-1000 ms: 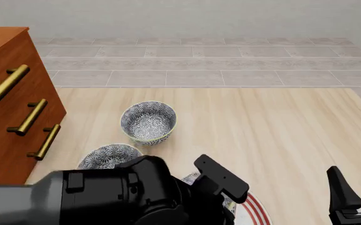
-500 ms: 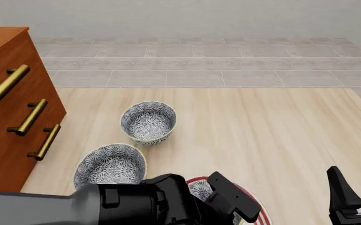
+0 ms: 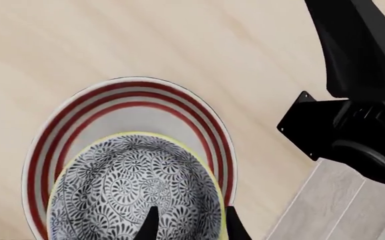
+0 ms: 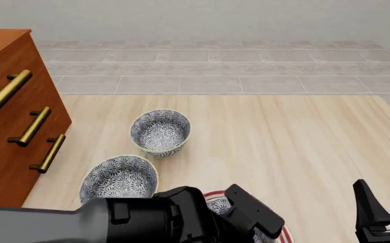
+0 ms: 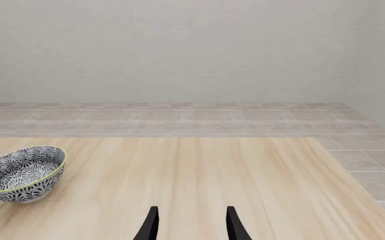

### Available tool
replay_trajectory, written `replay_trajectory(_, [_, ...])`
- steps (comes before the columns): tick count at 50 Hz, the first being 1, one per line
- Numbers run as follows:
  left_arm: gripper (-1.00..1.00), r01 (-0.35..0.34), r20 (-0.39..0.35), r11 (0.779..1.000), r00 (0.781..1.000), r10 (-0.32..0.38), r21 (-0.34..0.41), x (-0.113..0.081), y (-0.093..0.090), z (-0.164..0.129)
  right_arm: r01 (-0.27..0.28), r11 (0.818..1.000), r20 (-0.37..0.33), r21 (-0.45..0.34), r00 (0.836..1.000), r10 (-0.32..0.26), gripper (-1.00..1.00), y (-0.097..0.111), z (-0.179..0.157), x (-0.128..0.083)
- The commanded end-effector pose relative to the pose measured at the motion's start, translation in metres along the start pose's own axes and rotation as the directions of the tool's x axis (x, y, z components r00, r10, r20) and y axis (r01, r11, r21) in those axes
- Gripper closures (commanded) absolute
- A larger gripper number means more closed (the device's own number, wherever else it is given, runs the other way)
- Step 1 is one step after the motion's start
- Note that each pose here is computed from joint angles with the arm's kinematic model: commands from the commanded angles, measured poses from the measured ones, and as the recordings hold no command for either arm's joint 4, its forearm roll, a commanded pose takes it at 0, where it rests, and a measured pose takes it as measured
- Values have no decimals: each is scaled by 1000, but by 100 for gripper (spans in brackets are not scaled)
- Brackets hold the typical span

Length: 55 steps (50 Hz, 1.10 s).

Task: Put the bowl at the front on the plate.

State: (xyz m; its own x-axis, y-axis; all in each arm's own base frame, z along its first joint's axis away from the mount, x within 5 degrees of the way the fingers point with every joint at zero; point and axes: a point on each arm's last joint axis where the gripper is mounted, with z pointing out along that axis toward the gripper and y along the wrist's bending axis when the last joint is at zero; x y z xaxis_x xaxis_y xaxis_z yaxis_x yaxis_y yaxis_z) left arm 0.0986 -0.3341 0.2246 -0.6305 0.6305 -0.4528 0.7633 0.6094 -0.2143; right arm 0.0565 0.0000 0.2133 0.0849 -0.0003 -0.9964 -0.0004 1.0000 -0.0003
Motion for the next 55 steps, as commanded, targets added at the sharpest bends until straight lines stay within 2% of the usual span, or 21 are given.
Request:
replay_trajectory(1, [-100, 8, 21, 1000, 1000, -9, 12, -8, -6, -14, 0, 1000, 1, 0, 1000, 0, -100, 0, 0, 0])
replay_trajectory(9, [-100, 17, 29, 999, 999, -18, 36, -13, -21, -27, 0, 1000, 0, 0, 1000, 0, -100, 0, 0, 0])
replay_trajectory(13, [-100, 9, 39, 999, 999, -11, 38, -16, -21, -37, 0, 1000, 0, 0, 1000, 0, -100, 0, 0, 0])
replay_trajectory(27, [-100, -7, 94, 1000, 996, 5, 18, -9, 9, -77, 0, 1000, 0, 0, 1000, 0, -100, 0, 0, 0])
replay_trajectory(34, [-100, 3, 160, 1000, 987, -4, 6, 2, 32, -113, 0, 1000, 0, 0, 1000, 0, -100, 0, 0, 0])
replay_trajectory(39, [-100, 5, 241, 1000, 971, -3, -7, 16, 51, -149, 0, 1000, 0, 0, 1000, 0, -100, 0, 0, 0])
replay_trajectory(42, [-100, 30, 333, 1000, 942, -29, 3, 25, 60, -178, 0, 1000, 0, 0, 1000, 0, -100, 0, 0, 0])
replay_trajectory(48, [-100, 54, 408, 999, 912, -51, 5, 42, 69, -212, 0, 1000, 1, 0, 1000, 0, -100, 0, 0, 0])
replay_trajectory(52, [-100, 75, 441, 997, 895, -63, -10, 61, 78, -232, 0, 1000, 0, 0, 1000, 0, -100, 0, 0, 0])
replay_trajectory(55, [-100, 103, 478, 995, 874, -85, -11, 76, 83, -250, 0, 1000, 0, 0, 1000, 0, -100, 0, 0, 0])
